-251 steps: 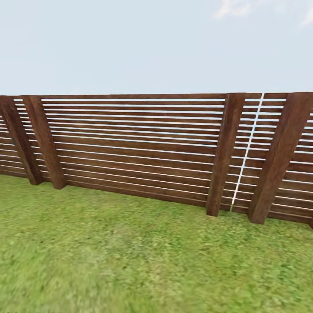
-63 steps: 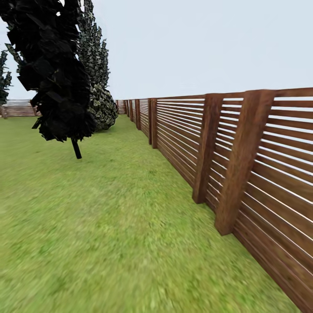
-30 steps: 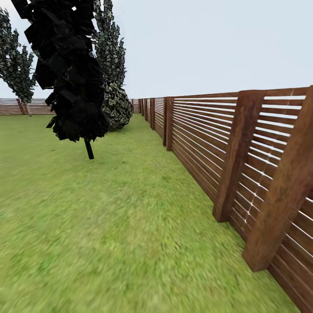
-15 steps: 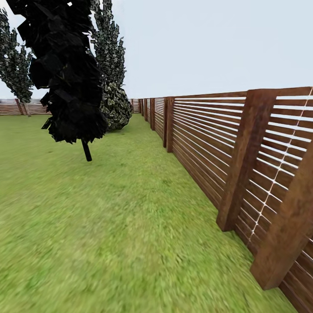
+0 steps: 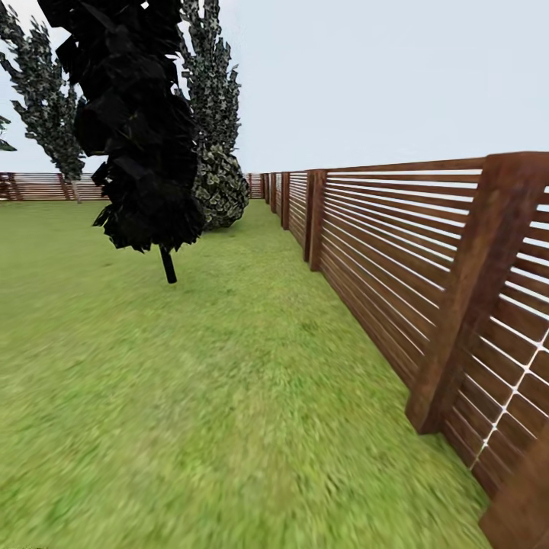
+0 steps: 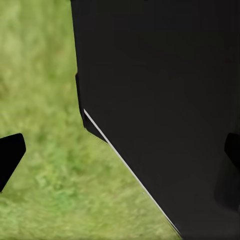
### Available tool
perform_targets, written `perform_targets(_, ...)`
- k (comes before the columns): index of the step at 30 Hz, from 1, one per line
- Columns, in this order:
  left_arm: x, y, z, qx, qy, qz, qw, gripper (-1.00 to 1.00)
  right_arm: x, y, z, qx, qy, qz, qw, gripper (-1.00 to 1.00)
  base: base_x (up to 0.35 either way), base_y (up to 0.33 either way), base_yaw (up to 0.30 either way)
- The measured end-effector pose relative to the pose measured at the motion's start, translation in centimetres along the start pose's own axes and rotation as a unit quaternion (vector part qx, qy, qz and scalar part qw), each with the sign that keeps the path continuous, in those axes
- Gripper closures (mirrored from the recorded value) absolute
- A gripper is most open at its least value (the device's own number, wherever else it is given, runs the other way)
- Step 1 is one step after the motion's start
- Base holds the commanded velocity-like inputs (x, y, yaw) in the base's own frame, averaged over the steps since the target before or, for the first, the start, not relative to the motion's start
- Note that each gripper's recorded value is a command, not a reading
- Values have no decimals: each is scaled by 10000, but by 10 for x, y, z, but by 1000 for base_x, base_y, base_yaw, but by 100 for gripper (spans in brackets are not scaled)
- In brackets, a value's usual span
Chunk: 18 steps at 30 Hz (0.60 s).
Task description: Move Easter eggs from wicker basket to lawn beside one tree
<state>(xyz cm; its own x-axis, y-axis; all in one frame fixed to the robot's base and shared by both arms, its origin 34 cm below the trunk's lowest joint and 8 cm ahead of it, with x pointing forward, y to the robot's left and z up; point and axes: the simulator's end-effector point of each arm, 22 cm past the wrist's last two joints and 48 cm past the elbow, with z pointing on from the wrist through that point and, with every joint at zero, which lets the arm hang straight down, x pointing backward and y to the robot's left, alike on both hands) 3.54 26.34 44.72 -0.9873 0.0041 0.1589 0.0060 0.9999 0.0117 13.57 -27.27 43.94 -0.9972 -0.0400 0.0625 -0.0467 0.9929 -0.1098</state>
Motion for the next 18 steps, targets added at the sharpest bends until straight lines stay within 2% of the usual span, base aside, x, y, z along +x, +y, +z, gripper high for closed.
perform_targets(7, 0, 0, 0, -2, 0, -25, 10000, -100, -1, -1, 0, 16, -9, 17, 10000, -100, 295, 0, 300)
perform_targets(11, 0, 0, 0, -2, 0, -33, 10000, -100, -1, -2, 0, 36, -11, 32, 10000, -100, 63, 0, 300)
perform_targets(15, 0, 0, 0, -4, 6, -30, 10000, -100, -1, -13, 0, 315, -12, 32, 9995, -100, 5, 0, 300)
perform_targets(18, 0, 0, 0, -6, 5, -29, 10000, -100, -1, -16, -1, 378, -13, 28, 9993, -100, 0, 0, 300)
